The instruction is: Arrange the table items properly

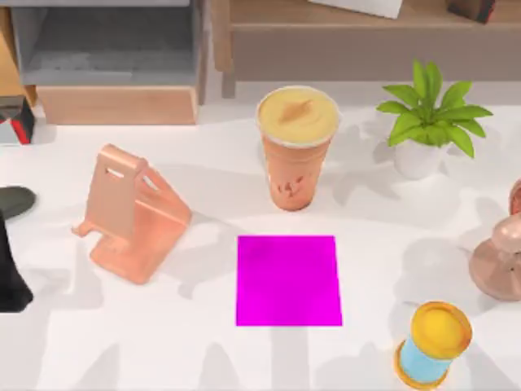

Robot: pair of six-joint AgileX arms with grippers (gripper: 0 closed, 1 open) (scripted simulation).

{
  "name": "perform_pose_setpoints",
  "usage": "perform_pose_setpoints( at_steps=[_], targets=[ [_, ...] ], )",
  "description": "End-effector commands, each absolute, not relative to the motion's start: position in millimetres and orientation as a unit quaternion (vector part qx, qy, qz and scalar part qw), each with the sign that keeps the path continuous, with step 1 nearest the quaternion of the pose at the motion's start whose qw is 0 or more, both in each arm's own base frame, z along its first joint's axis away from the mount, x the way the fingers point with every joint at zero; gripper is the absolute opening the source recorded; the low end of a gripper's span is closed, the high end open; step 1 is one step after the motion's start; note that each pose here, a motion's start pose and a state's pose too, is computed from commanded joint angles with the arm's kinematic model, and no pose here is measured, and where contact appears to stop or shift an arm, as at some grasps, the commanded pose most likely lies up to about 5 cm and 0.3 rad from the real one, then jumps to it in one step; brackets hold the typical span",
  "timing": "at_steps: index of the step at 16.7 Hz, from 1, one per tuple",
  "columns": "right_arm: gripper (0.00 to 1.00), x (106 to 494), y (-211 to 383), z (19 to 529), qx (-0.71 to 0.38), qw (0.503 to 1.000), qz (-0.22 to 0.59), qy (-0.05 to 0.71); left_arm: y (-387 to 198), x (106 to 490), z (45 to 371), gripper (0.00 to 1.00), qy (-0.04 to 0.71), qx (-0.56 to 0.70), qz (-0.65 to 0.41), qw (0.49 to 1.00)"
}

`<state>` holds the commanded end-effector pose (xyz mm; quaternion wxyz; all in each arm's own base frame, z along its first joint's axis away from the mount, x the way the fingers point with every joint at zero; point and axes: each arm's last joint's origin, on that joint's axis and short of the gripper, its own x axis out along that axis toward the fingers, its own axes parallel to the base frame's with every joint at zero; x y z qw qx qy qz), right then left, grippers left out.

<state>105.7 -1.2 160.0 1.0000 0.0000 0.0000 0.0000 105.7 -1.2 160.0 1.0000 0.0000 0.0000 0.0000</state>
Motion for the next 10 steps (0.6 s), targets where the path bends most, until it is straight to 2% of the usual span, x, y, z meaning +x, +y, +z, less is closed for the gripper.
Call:
perform_pose_setpoints(
  at_steps=[5,10],
  targets=[
    [1.0,105.7,-1.2,160.0,0.0,1.0,0.0,0.0,-0.3,106.3,167.4,1.0,0.021,0.02,0.005,1.0],
    [1.0,105.7,-1.2,160.0,0.0,1.0,0.0,0.0,3.6,116.3,203.5,1.0,0.119,0.107,0.01,0.987]
  ],
)
